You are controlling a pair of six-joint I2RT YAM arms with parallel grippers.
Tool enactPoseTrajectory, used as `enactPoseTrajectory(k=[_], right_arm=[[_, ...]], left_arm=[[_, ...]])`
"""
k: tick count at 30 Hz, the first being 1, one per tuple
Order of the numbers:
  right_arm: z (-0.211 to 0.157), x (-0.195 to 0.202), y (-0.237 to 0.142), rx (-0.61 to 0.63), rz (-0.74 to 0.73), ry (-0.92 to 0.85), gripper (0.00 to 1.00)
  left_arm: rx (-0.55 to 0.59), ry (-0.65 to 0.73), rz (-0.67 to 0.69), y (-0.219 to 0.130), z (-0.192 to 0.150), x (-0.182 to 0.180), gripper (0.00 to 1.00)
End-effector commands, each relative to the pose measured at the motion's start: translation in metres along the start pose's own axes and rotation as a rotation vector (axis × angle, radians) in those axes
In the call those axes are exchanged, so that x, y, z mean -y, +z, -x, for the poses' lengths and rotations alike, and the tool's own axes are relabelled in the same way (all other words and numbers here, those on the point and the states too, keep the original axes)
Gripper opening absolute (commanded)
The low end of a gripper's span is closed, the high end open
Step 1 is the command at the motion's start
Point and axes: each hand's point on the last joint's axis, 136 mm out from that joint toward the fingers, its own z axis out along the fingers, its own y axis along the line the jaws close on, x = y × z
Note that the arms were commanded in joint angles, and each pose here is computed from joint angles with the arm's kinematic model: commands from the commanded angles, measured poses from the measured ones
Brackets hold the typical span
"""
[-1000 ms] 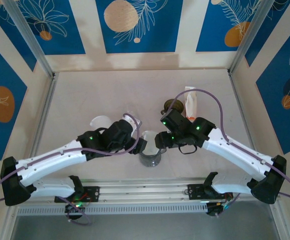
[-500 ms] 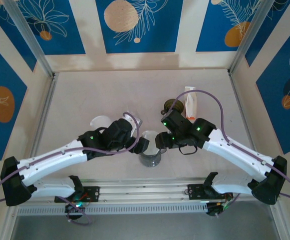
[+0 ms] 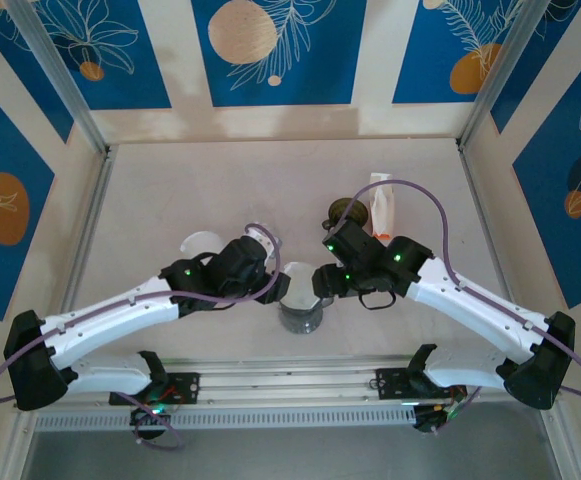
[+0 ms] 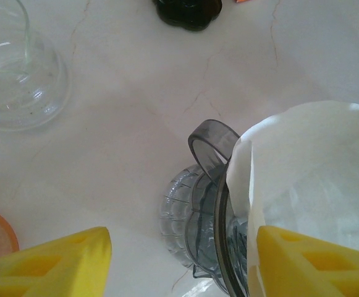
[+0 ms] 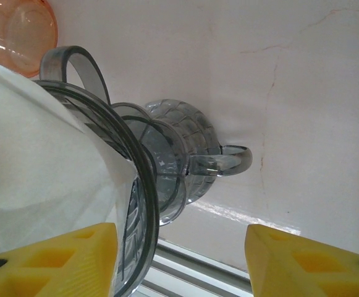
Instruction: Place the coffee filter in the dripper
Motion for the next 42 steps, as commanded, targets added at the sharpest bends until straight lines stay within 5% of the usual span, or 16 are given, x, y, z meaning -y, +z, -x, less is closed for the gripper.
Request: enactPoseTrajectory(k=[1,14,42], right_arm=[[-0.004,0.013,-0.004,0.002,-0.041,0.026,0.57],[0.017,-0.015,-0.017,0.074,0.062,-0.044,0.67],[0.003,-0.009,0.056,-0.152,-0.131,-0.159,0.7]], left_arm=[[0.001,-0.017,0.002,-0.003,0.0,-0.003,0.64],[0.0,-0.015,-0.002,-0.003,0.0,-0.003,0.66],[-0.01,-0.01,-0.008,0.0,0.001,-0.001,0.67]])
